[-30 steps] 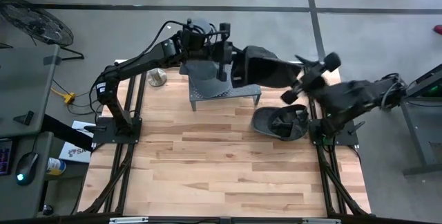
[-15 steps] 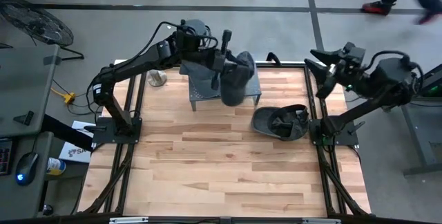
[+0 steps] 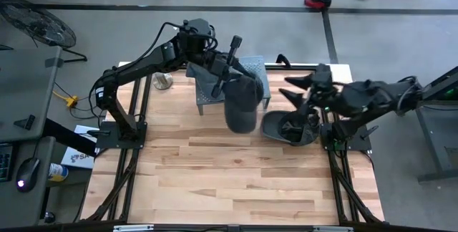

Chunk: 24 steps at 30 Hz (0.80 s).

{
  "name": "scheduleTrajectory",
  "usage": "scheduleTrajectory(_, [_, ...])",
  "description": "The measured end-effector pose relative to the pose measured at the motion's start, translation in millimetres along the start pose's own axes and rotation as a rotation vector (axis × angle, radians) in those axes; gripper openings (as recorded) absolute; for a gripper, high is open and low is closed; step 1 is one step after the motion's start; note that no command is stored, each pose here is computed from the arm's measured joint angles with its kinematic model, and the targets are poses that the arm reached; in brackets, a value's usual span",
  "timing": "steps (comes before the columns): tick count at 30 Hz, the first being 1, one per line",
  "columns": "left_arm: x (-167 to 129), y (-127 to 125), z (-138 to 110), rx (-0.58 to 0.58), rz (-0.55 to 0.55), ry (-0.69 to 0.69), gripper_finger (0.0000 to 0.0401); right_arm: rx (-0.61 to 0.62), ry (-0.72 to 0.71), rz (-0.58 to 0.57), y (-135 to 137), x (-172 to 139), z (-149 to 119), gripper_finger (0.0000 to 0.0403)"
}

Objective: Pick & Place hat
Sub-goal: Put the top black cap on the shelf

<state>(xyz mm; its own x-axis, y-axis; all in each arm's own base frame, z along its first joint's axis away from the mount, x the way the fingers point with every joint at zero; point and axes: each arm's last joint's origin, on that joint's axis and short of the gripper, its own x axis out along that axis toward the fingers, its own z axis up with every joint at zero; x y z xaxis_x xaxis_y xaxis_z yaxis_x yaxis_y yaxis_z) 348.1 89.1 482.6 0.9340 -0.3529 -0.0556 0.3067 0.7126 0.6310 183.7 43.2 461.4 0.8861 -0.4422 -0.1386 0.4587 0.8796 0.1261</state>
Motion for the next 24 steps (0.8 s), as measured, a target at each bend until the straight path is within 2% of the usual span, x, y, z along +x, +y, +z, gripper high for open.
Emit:
scheduleTrajectory(6, [0,0,0,-0.004,-0.006,-0.004,0.0,0.06,0.019,-0.032,9,30,-7,0.0191])
scheduleTrajectory(9, [0,0,0,-0.006,-0.007,-0.003,0.0,0.078,0.023,-0.005,8,40,-6,0.0199])
scheduleTrajectory(20, [0,0,0,-0.008,-0.006,0.001,0.0,0.1,0.073,0.081,8,70,-12,0.0285])
scheduleTrajectory(24, [0,0,0,-0.008,-0.006,0.002,0.0,0.113,0.107,0.145,11,83,-16,0.0299])
